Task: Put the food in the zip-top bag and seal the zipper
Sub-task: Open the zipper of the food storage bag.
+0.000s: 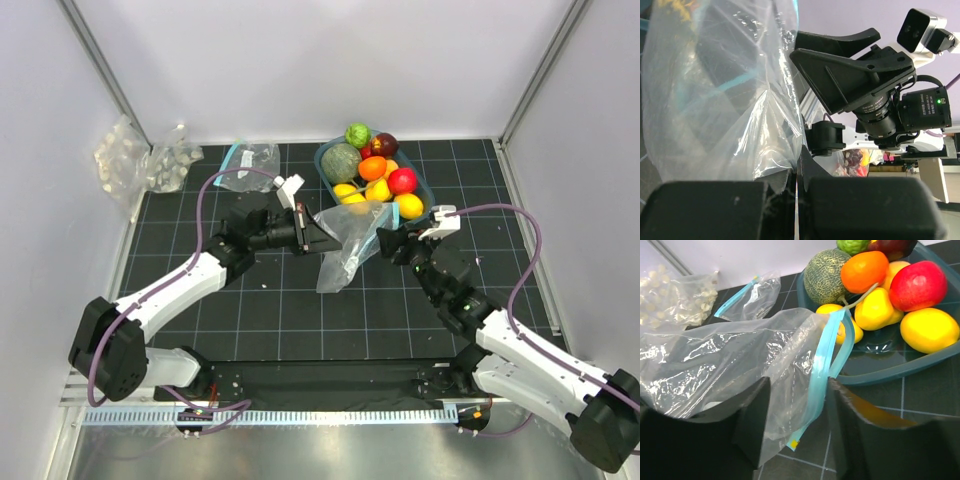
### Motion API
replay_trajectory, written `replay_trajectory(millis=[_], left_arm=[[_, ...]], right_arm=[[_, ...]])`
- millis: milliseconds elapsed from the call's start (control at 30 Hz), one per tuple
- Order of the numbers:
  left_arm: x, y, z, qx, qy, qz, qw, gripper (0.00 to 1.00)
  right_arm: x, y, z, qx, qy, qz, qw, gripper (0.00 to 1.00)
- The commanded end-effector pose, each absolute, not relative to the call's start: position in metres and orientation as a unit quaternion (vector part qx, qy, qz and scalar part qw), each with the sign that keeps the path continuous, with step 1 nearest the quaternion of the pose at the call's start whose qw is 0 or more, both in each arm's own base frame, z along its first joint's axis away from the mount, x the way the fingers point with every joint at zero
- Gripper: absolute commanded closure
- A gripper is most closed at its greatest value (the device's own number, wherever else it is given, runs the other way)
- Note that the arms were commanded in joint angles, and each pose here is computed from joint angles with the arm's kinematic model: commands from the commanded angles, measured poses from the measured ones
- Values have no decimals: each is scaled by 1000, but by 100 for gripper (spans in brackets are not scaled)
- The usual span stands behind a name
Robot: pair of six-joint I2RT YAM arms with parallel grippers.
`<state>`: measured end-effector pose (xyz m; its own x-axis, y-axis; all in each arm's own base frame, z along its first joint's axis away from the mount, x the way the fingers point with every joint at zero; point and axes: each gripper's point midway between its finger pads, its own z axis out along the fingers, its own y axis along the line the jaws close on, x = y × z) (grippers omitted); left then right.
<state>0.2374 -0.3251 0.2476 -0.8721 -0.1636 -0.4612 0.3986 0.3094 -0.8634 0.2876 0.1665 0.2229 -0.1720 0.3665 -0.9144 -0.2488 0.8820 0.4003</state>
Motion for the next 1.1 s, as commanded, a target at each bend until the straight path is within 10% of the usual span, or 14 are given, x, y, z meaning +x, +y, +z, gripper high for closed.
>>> replay_trajectory(millis=[0, 267, 367, 500, 1067], left_arm=[[236, -331, 272, 102, 746, -606, 255, 100], [252, -318, 261, 84, 780, -543, 301, 89], [260, -299, 253, 62, 810, -482, 329, 54], [282, -259, 251, 20, 831, -375, 411, 37], [265, -293, 247, 99, 822, -232, 510, 31]], right_arm=[[286, 174, 245, 45, 699, 284, 655, 48], [285, 167, 246, 68, 700, 285, 651, 99], [287, 163, 239, 78, 713, 270, 642, 99], [295, 161, 230, 95, 745, 237, 617, 99], [307, 162, 217, 188, 761, 240, 572, 99]])
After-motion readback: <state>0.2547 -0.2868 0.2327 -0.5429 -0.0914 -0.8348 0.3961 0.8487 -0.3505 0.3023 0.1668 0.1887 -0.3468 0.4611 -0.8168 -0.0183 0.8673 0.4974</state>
